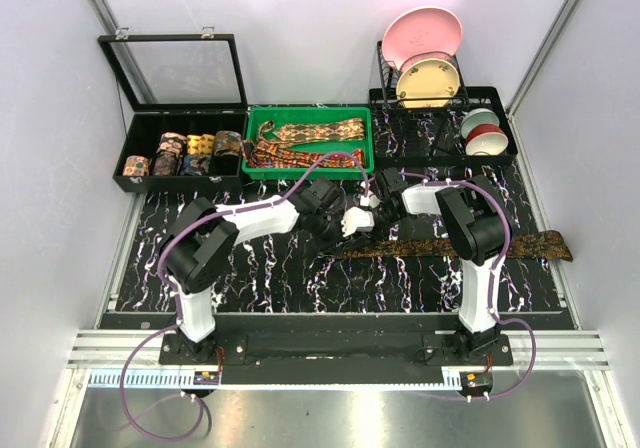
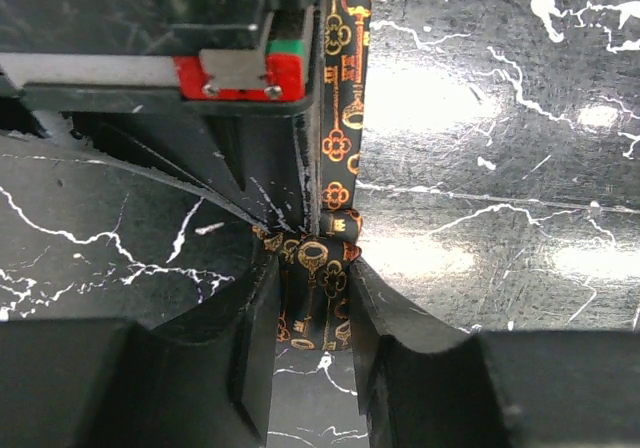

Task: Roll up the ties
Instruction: Roll the tie at the center of the board.

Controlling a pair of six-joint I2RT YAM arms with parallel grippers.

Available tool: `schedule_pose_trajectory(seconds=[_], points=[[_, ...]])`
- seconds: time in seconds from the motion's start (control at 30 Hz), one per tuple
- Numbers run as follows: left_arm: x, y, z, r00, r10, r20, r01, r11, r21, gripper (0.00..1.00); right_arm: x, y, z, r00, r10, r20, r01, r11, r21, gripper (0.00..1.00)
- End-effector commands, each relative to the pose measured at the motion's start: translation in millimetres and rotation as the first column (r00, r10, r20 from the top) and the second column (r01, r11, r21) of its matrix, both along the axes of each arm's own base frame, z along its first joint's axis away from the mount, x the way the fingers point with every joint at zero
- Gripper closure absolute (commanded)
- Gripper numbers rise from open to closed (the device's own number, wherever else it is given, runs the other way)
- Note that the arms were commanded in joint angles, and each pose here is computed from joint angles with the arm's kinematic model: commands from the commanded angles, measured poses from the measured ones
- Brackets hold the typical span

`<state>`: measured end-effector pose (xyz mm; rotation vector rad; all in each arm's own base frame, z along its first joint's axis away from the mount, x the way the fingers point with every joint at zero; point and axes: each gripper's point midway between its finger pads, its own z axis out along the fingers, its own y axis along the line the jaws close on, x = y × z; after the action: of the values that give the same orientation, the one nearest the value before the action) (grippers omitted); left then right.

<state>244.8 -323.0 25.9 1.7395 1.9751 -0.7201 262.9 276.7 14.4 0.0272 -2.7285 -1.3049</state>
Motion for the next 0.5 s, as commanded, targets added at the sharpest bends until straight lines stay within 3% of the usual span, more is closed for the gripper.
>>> schedule_pose_trajectory(seconds=[0.0, 0.27, 0.47], points=[[-5, 6, -14, 1.0, 0.0, -0.012, 0.001, 0.998, 0.059, 0.67, 8, 3, 17, 1.0, -0.006, 0.024, 0.005, 0.999, 0.039, 0.95], [2, 6, -17, 1.0, 0.02, -0.004, -0.02, 0.995, 0.096, 0.68, 17, -9, 56, 0.998, -0.049, 0.049, 0.042, 0.99, 0.134, 0.82], [2, 5, -17, 1.0, 0.02, -0.007, -0.019, 0.994, 0.104, 0.68, 14, -3, 55, 0.998, -0.054, 0.012, 0.052, 0.986, 0.159, 0.65]])
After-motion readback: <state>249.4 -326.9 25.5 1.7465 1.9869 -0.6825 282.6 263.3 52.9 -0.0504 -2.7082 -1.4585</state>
